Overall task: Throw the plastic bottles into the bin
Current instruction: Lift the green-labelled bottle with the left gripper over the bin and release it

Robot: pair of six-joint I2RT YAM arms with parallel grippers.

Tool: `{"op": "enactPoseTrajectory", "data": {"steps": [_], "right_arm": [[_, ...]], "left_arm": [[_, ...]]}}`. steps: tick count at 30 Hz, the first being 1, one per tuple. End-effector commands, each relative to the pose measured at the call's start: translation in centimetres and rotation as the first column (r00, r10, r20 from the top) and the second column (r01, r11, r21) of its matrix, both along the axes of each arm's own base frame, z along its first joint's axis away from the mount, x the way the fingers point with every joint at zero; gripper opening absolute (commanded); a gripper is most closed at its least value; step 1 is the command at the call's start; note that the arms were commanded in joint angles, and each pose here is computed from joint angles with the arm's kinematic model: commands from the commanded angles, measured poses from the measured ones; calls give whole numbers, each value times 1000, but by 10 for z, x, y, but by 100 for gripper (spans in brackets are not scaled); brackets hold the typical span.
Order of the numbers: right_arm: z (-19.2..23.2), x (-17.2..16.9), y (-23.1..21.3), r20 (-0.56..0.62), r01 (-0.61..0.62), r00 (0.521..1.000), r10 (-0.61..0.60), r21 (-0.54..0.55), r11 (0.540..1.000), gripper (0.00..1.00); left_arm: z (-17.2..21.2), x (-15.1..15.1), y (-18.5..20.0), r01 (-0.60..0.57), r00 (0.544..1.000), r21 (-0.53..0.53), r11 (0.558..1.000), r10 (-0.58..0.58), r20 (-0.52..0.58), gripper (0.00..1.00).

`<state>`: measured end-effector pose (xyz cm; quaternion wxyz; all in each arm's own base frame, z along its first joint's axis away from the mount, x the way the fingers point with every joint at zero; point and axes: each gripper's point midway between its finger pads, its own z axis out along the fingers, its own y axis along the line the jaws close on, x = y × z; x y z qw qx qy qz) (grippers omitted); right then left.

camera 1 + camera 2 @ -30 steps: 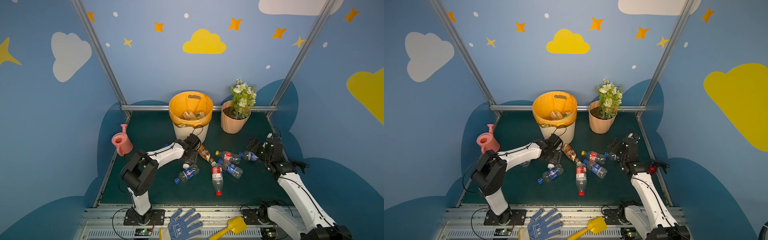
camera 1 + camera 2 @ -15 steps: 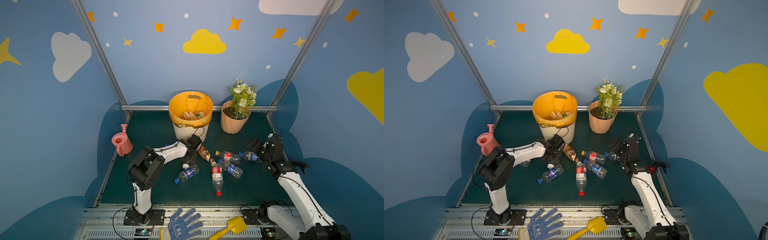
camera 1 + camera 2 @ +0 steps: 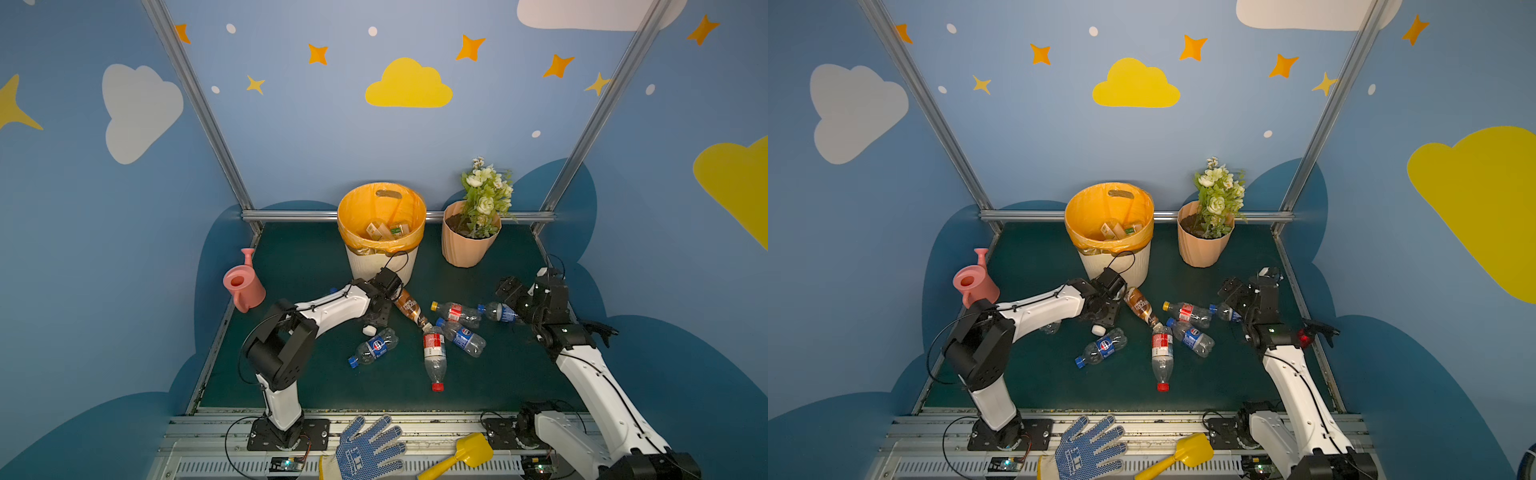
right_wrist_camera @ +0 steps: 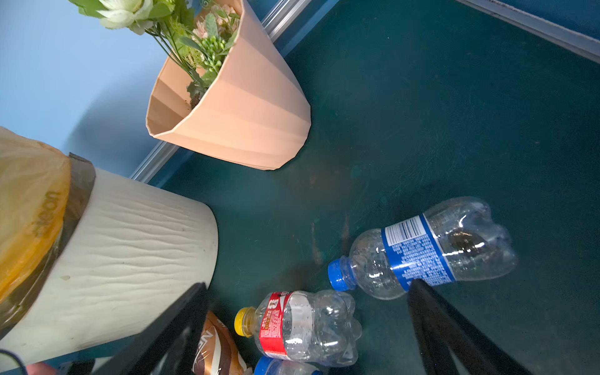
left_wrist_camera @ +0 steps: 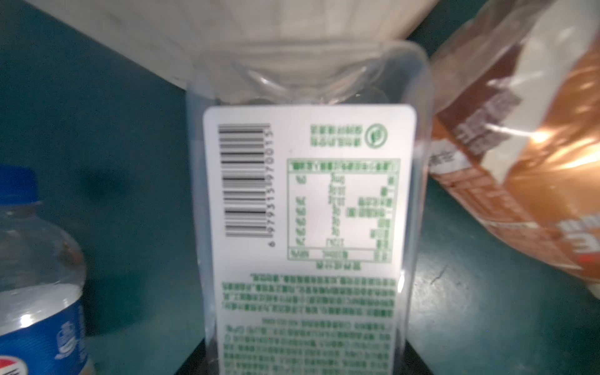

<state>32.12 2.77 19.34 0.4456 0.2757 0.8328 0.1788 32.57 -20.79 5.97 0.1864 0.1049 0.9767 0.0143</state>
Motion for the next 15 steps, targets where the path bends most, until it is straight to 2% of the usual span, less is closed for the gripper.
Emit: {"op": "enactPoseTrajectory", "data": {"steps": [1,9,15], "right_arm": [[2,-3,-2,10,7,1000,-7,3,1000,95],[6,-4,-3,26,13,1000,-13,4,1000,95],[7,-3,-2,29,12,1000,-12,10,1000,95]], "left_arm": [[20,-3,2,41,997,27,999,-43,57,51],[69,-18,-10,158,969,23,987,-159,190,50],[136,-29,-18,257,899,-29,966,-228,374,48]]}}
